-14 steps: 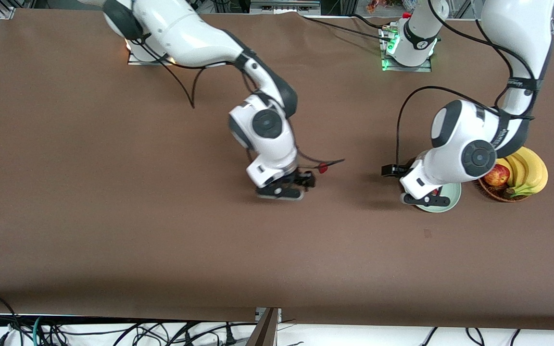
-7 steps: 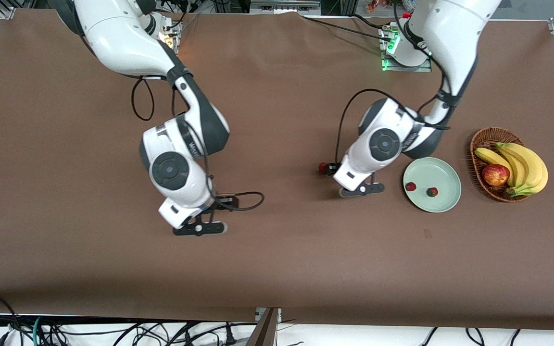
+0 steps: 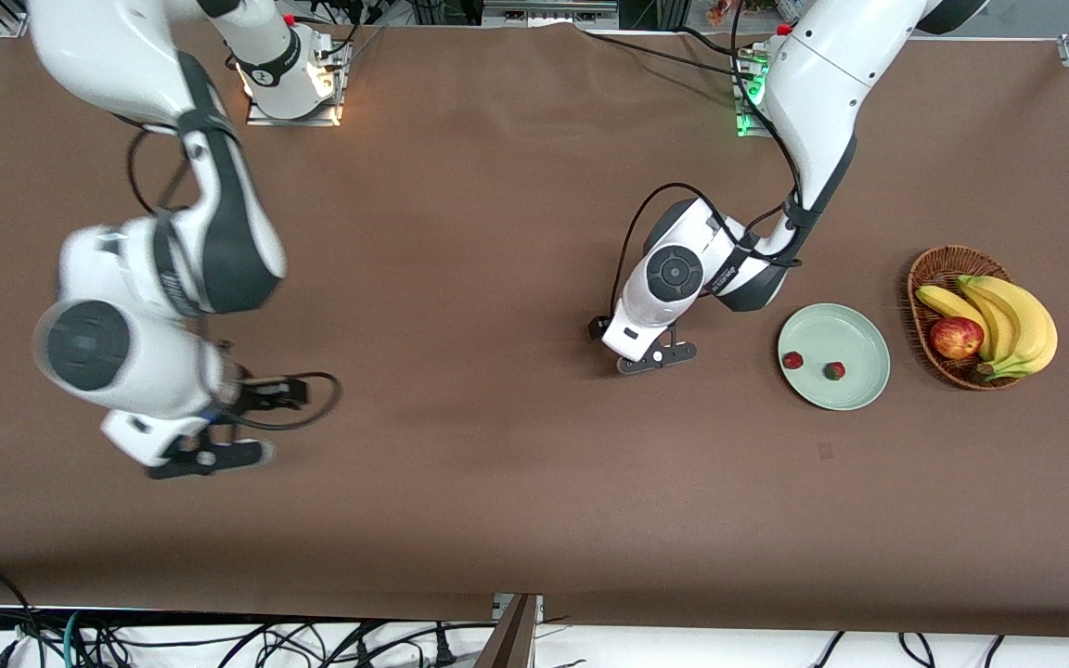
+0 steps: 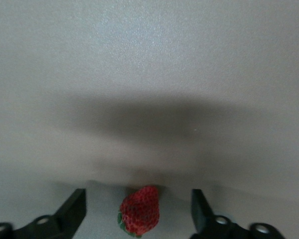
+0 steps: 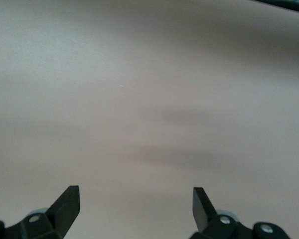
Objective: Collect all strawberries into plate
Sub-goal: 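Grasp the last strawberry with the left gripper while the right gripper withdraws, then carry the strawberry over the plate and open the left gripper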
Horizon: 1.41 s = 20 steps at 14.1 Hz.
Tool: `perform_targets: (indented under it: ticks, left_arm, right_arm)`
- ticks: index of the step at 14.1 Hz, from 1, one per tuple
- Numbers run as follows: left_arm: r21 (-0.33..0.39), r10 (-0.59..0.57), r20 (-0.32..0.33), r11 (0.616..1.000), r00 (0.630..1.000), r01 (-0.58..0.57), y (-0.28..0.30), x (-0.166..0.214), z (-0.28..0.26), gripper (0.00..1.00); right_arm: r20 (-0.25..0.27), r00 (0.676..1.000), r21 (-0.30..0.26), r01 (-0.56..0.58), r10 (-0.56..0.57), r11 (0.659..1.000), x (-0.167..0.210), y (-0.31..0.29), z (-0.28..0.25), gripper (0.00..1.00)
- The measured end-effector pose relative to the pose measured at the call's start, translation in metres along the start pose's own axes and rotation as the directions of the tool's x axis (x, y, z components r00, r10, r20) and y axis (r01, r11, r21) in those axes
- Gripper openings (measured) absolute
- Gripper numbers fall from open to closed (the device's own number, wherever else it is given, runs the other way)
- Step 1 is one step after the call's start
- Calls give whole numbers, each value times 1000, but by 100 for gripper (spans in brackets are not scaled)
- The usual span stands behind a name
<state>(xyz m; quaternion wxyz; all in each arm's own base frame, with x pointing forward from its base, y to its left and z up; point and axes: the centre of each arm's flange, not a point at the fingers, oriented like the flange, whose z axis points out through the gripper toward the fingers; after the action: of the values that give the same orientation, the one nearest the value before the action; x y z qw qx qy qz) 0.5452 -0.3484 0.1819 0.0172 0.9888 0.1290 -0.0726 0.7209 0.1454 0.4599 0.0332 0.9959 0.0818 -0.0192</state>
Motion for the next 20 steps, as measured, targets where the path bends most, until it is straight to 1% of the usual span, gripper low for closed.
perform_targets:
  ticks: [1, 4, 5, 6, 8, 10, 11, 13, 14, 16, 17, 20]
  left_arm:
    - [0, -1, 0, 1000, 1000, 1, -1, 1, 0, 74]
    - [4, -2, 1, 1000, 1000, 2, -1, 0, 1, 46]
    - [6, 2, 3, 1000, 1000, -2, 0, -1, 2, 34]
    - [7, 6, 1, 1000, 1000, -6, 1, -3, 2, 31]
    - [9, 11, 0, 1000, 1000, -11, 2, -4, 2, 31]
    - [9, 11, -1, 1000, 1000, -11, 2, -4, 2, 31]
    - [9, 12, -2, 1000, 1000, -12, 2, -4, 1, 29]
    - [16, 10, 3, 1000, 1000, -11, 1, -4, 1, 28]
    - [38, 9, 19, 999, 1000, -10, -1, -3, -1, 28]
    - [90, 27, 51, 995, 998, -32, -11, 6, -21, 28]
    - [111, 48, 67, 992, 997, -55, -21, 15, -40, 28]
    - [149, 125, 117, 979, 985, -142, -72, 52, -91, 28]
  right_arm:
    - [-9, 1000, 3, -12, 12, 1000, -10, 14, -24, 100]
    - [-45, 997, 14, -60, 60, 998, -50, 51, -82, 100]
    - [-50, 996, 18, -77, 78, 997, -64, 63, -95, 100]
    - [-47, 994, 22, -93, 94, 995, -79, 75, -103, 100]
    - [-22, 994, 31, -111, 112, 993, -104, 87, -103, 100]
    - [6, 994, 15, -112, 112, 994, -123, 93, -95, 100]
    - [12, 994, 7, -113, 113, 994, -132, 96, -94, 100]
    - [2, 992, 3, -125, 125, 992, -149, 103, -103, 100]
    - [-8, 991, 3, -133, 133, 991, -157, 107, -111, 100]
    - [-20, 989, 3, -144, 144, 990, -171, 112, -123, 100]
    - [-17, 990, 2, -143, 143, 990, -176, 113, -124, 100]
    - [8, 993, 1, -115, 115, 993, -179, 100, -120, 100]
